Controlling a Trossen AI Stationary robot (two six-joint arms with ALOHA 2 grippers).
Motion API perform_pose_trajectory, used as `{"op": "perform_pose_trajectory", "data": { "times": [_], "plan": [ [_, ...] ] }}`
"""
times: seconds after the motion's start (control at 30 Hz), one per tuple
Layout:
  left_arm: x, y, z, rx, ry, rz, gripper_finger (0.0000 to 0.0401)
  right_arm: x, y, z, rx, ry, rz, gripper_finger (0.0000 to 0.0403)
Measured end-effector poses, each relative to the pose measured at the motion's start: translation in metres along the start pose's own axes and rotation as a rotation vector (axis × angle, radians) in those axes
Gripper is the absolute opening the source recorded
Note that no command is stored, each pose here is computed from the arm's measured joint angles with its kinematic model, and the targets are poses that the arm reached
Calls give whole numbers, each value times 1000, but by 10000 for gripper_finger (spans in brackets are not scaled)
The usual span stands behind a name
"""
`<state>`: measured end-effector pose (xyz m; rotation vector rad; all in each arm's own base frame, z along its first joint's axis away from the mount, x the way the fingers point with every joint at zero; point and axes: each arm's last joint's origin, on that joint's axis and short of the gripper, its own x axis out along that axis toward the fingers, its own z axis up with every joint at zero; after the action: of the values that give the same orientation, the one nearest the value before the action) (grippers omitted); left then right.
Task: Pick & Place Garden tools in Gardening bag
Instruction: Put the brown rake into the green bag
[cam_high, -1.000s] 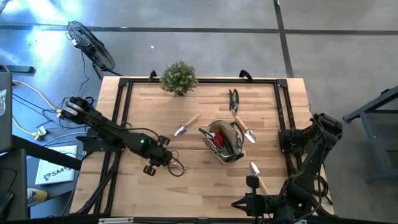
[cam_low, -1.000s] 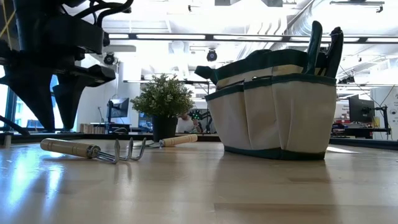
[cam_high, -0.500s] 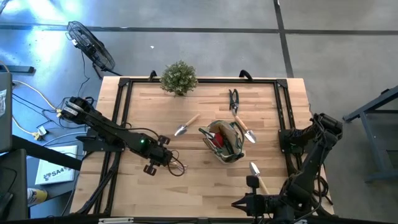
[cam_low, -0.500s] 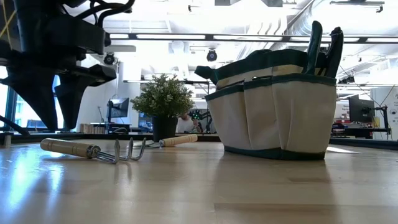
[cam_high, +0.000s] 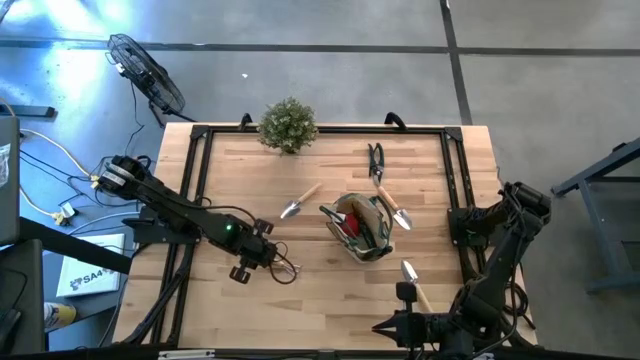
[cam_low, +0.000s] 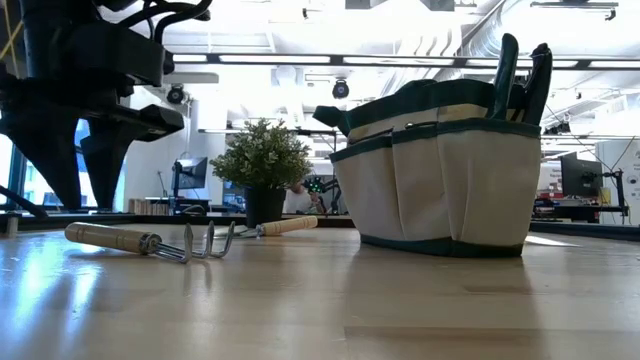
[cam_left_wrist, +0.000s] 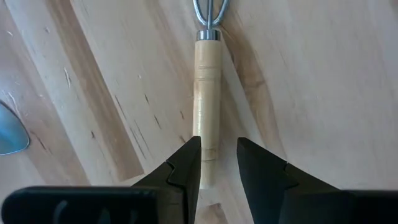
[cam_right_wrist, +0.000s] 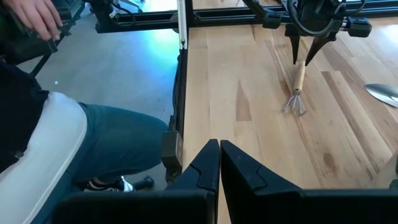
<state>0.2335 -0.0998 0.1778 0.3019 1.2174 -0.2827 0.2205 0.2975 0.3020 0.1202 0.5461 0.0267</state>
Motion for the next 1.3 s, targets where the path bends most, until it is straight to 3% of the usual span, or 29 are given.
{"op": "perform_pose_trajectory", "data": {
  "times": [0.2,0.53,0.8,0.93,1.13,1.3],
  "plan": [
    [1,0,0,2,1,10,100,0,0,0,-1,1,-1,4],
    [33,-3,2,13,87,-6,100,0,0,0,-1,1,-1,4],
    [35,-3,4,14,79,-19,99,0,0,0,-2,-2,-5,4],
    [36,-3,4,12,75,-15,77,0,0,0,-2,-2,-5,4],
    [31,-2,10,35,84,35,61,0,-1,0,-2,-3,-6,4],
    [13,-4,21,79,140,161,61,0,-1,0,-2,-4,-8,4]
  ]
}}
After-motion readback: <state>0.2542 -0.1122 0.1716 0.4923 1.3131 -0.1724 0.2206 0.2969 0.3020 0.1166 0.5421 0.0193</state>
